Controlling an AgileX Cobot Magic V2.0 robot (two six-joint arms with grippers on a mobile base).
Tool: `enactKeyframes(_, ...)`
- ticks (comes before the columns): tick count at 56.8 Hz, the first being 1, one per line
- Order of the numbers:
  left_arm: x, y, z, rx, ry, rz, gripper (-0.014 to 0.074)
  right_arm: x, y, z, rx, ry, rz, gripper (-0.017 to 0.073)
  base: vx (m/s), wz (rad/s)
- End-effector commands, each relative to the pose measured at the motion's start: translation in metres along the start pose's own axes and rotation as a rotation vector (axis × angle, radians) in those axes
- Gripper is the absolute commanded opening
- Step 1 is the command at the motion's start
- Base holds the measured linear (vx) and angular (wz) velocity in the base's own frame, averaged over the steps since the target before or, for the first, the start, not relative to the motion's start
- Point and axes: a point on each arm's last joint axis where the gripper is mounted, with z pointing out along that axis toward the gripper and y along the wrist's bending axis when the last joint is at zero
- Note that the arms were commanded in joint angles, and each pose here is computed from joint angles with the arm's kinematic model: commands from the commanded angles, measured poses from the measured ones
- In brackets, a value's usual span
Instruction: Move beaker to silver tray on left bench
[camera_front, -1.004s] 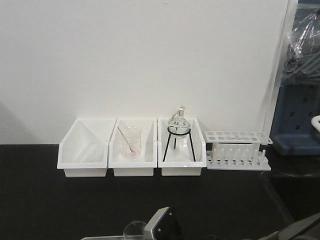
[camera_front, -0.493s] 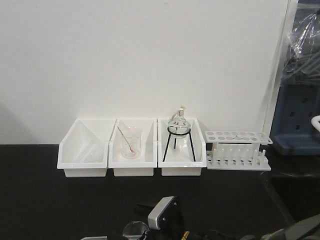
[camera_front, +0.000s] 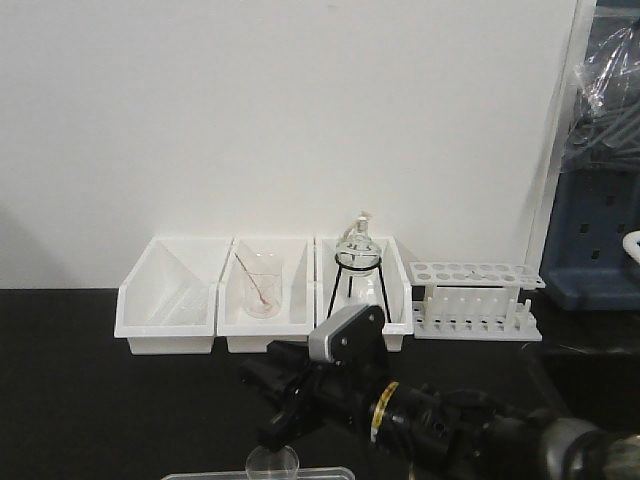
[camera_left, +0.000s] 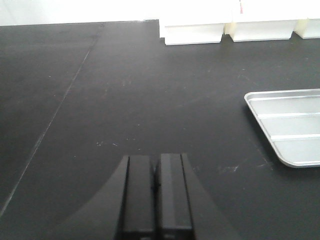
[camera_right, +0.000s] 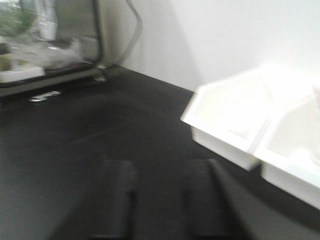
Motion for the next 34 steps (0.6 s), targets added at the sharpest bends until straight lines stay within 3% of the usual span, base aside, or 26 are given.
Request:
enactKeyframes(1, 0.001, -0.001, 0.002, 0.007, -0.066, -0.001, 0.0001, -0.057, 0.001, -0.030, 0.140, -0.008, 0.058, -0.0015, 0.00, 0.00)
enactKeyframes(7, 0.001, -0.001, 0.002, 0.007, -0.066, -0.001, 0.0001, -0.086, 0.000, -0.068, 0.327, 0.091, 0.057, -0.0013, 0.00, 0.00)
enactKeyframes(16, 0.001, -0.001, 0.002, 0.007, -0.066, -0.001, 0.0001, -0.122, 0.008, -0.124, 0.505, 0.143, 0.034, -0.0008, 0.00, 0.00)
enactKeyframes(25, 0.001, -0.001, 0.002, 0.007, -0.066, -0.001, 0.0001, -0.146, 0.022, -0.175, 0.589, 0.153, 0.035, -0.0005, 0.00, 0.00)
enactKeyframes(34, 0.001, -0.001, 0.002, 0.007, -0.066, -0.001, 0.0001, -0.159, 0.041, -0.220, 0.587, 0.162, 0.027, -0.0004, 0.00, 0.00)
